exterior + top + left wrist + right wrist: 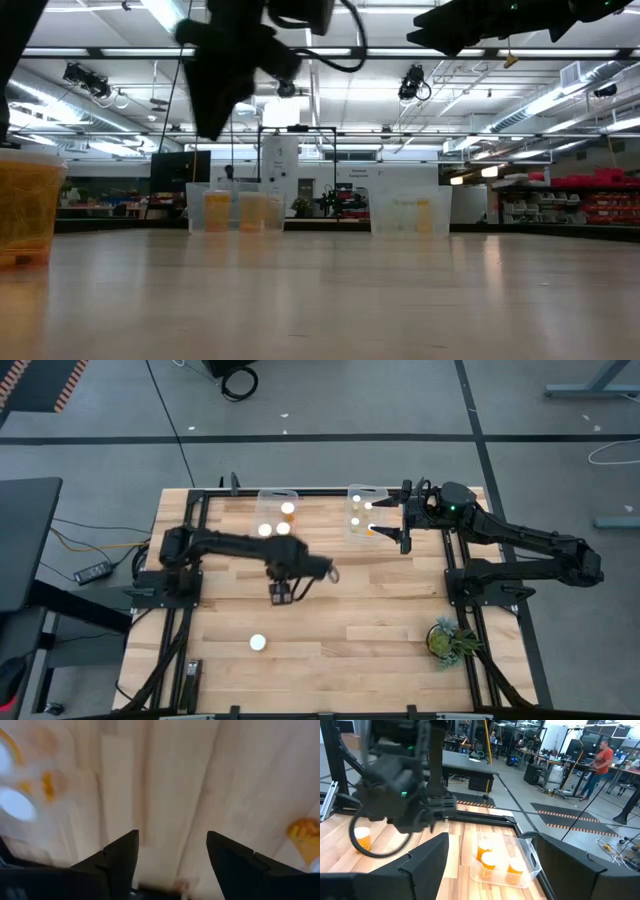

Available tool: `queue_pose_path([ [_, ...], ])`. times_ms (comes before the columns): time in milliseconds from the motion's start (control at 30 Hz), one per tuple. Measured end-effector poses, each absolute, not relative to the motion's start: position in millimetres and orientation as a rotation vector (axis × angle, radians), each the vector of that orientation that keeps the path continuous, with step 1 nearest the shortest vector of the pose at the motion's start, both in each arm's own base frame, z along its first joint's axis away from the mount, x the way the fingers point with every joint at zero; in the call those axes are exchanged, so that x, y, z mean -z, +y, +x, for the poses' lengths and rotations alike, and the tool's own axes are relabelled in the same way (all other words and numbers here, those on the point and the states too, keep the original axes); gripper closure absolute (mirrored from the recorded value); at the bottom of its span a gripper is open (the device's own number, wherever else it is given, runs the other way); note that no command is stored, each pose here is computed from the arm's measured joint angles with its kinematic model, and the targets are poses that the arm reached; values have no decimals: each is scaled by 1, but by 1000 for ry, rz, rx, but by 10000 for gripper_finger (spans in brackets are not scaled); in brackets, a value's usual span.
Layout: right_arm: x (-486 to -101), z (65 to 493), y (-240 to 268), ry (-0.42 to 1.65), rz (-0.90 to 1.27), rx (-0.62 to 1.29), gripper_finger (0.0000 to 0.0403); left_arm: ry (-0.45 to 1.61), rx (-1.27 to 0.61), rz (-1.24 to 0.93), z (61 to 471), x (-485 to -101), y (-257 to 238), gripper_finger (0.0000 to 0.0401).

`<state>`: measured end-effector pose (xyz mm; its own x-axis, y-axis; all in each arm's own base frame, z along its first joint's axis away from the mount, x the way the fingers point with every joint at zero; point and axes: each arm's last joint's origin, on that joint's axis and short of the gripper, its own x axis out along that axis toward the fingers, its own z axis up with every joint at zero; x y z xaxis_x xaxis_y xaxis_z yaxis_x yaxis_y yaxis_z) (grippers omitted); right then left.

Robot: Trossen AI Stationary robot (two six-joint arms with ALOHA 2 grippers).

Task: Pick and place medicine bottles into bin by pill shape (circle, oval)
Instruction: Put the big orange pill bottle into the left transparent bin

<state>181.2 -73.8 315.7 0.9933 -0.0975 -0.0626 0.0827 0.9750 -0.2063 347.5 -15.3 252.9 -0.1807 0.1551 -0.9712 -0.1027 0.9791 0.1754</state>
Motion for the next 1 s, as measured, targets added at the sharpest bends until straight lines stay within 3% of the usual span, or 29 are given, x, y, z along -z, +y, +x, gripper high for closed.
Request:
queue_pose_path([
  [300, -316, 181, -74, 71, -202, 91, 98, 1833, -346, -63, 279, -225, -71, 202],
  [500, -316, 181, -74, 65, -193, 92, 98, 1874, -425, -117, 247, -213, -114, 210],
  [833, -317, 181, -74, 63, -191, 93, 98, 1658, -330, -226, 246, -202, -162, 144],
  [1000, -317, 181, -74, 63, -191, 93, 98, 1656, -322, -218, 245, -198, -169, 112],
])
